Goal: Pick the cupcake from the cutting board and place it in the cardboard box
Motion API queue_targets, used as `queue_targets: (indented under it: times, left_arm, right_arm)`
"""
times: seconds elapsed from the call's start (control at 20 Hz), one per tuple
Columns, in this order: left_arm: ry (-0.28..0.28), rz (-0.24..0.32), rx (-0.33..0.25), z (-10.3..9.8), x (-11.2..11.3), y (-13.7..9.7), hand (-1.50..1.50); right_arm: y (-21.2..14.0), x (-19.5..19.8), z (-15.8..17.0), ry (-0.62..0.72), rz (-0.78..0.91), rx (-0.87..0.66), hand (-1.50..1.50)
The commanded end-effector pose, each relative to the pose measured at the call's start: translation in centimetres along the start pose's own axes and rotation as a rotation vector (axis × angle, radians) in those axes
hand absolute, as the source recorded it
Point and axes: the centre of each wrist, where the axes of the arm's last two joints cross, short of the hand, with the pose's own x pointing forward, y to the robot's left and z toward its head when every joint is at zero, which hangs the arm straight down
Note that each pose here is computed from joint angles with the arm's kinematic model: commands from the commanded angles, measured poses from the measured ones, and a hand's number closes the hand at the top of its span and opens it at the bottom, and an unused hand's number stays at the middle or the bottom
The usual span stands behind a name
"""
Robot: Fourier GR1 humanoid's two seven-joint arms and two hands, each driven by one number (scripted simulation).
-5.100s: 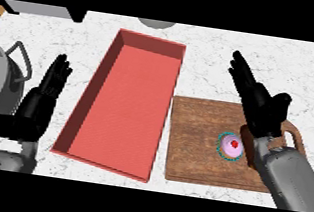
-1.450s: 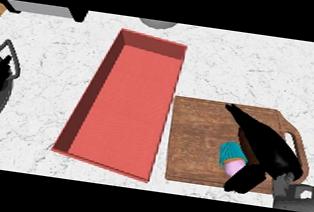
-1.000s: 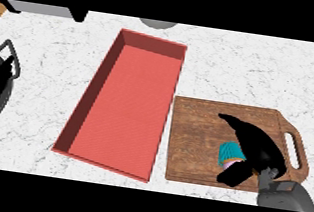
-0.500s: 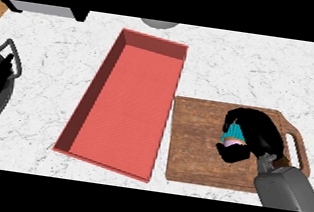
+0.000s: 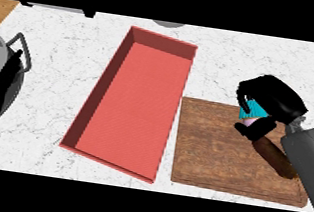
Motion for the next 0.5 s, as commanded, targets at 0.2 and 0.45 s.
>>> queue_targets:
  times: [0.2,0.45]
  left_arm:
    - [0.025,-0.003,-0.001,0.5,-1.4,0.4,0.0]
    - [0.019,-0.006,0.016,1.2,-1.1,1.5,0.0]
  right_arm:
    - [-6.2,-4.3,-0.9,-0.17,0.052,-0.28,1.5]
    - [-9.1,-1.2,-3.5,-0.366,0.017,-0.384,1.5]
